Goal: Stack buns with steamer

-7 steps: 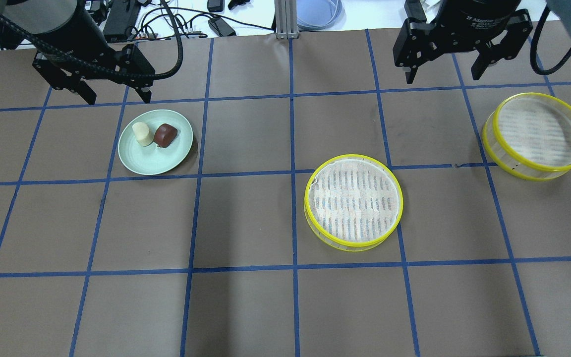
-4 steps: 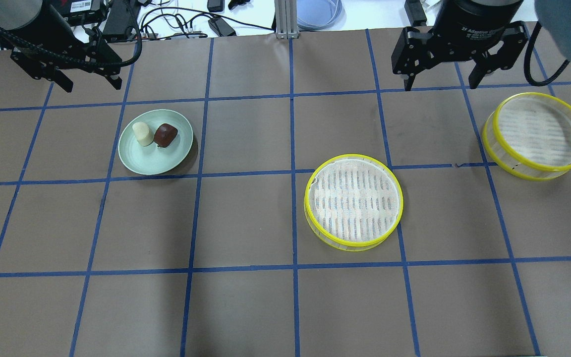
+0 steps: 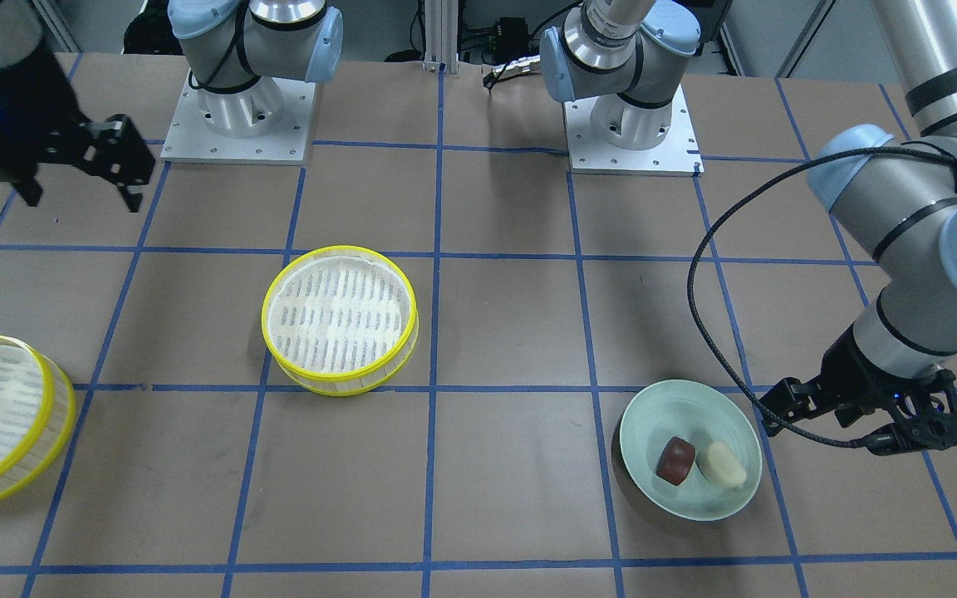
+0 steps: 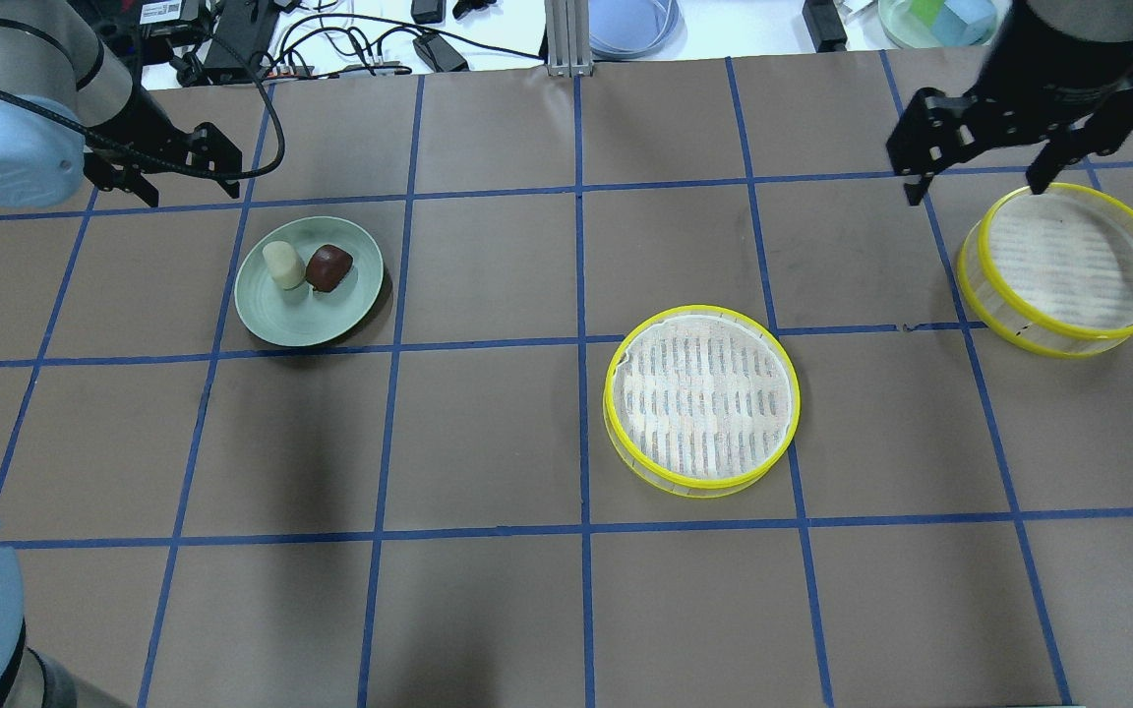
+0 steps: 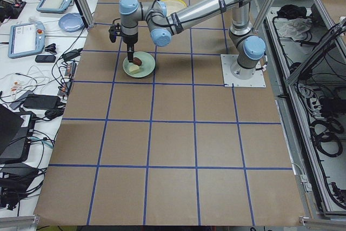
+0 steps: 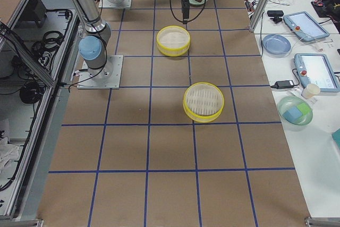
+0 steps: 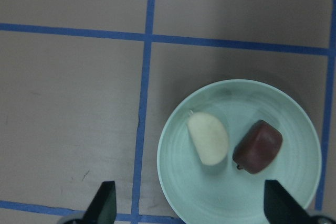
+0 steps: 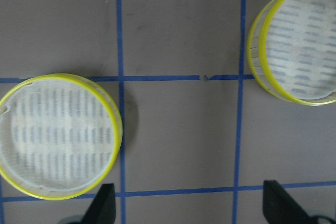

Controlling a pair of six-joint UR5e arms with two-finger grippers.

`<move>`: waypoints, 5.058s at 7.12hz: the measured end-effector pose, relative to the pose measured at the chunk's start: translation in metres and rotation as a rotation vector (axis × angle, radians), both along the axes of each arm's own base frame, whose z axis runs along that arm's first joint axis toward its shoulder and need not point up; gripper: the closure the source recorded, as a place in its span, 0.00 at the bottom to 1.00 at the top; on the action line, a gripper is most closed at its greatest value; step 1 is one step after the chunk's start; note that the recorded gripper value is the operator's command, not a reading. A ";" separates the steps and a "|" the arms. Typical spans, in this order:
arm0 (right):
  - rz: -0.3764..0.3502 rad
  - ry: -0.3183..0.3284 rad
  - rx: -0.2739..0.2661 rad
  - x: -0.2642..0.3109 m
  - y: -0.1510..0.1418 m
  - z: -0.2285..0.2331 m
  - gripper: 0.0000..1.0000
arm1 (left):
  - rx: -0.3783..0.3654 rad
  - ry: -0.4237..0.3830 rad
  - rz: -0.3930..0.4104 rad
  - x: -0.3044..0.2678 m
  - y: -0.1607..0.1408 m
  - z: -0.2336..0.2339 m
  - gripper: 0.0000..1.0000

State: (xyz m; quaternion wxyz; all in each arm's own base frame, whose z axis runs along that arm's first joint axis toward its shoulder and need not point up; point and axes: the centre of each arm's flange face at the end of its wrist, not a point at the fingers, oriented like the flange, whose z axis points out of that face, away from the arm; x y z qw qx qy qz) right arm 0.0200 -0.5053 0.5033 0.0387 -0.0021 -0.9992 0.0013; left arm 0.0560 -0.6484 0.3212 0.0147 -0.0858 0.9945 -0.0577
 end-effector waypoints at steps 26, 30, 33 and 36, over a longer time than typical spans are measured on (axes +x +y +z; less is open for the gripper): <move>0.264 -0.068 0.082 -0.184 -0.014 -0.091 1.00 | -0.008 0.163 0.118 -0.129 -0.004 -0.022 0.88; 0.224 -0.061 0.084 -0.129 -0.002 -0.061 1.00 | 0.029 0.211 0.197 -0.364 0.078 0.005 0.90; 0.221 -0.068 0.094 -0.127 0.000 -0.062 1.00 | 0.051 0.241 0.251 -0.466 0.141 -0.009 0.89; 0.213 -0.067 0.092 -0.126 0.000 -0.060 1.00 | 0.088 0.228 0.237 -0.508 0.181 -0.031 0.04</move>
